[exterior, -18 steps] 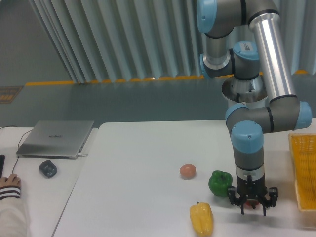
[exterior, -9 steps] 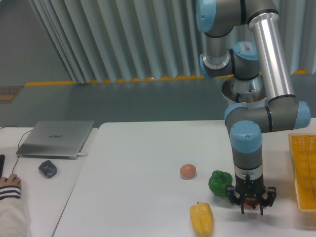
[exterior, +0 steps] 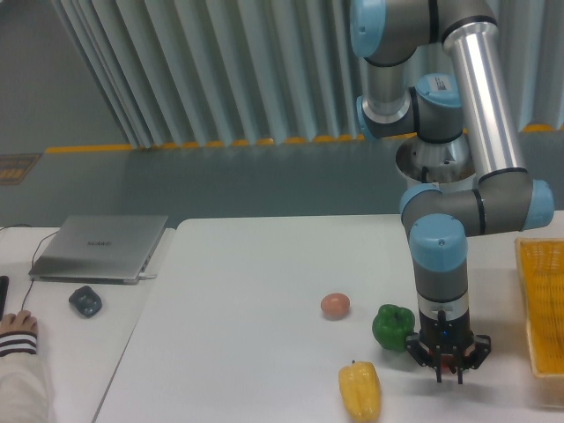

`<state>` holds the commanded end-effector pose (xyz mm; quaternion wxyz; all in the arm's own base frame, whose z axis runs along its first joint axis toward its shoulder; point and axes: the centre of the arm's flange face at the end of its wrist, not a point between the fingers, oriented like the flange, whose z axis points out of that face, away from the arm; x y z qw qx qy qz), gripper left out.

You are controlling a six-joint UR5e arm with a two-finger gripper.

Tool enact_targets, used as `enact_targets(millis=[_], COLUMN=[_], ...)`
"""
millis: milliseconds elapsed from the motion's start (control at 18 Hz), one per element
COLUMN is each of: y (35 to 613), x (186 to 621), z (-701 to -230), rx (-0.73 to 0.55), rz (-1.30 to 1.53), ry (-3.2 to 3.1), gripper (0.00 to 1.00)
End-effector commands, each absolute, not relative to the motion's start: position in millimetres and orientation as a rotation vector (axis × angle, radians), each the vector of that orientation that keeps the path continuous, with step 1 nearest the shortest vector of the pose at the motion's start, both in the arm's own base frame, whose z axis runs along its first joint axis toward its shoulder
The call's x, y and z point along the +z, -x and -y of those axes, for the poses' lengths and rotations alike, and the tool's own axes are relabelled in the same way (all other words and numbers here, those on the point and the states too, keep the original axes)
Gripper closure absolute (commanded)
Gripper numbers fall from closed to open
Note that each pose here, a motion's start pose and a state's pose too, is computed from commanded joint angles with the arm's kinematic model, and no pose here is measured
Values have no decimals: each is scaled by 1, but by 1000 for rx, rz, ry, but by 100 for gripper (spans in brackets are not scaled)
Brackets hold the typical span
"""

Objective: Place the red peppers in a basket
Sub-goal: 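Close the gripper on the red bell pepper, then lift the red bell pepper and carry it toward the basket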

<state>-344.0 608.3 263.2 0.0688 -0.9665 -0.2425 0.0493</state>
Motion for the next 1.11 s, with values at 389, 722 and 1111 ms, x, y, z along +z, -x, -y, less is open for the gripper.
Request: enact_targets(millis=[389, 722, 1111], y=[345, 345, 352], x=[271, 289, 352], z=[-606, -606, -594], rx=[151, 139, 127], rz=[734, 743, 527], ry=[2898, 2868, 2916], gripper=[87, 90, 94])
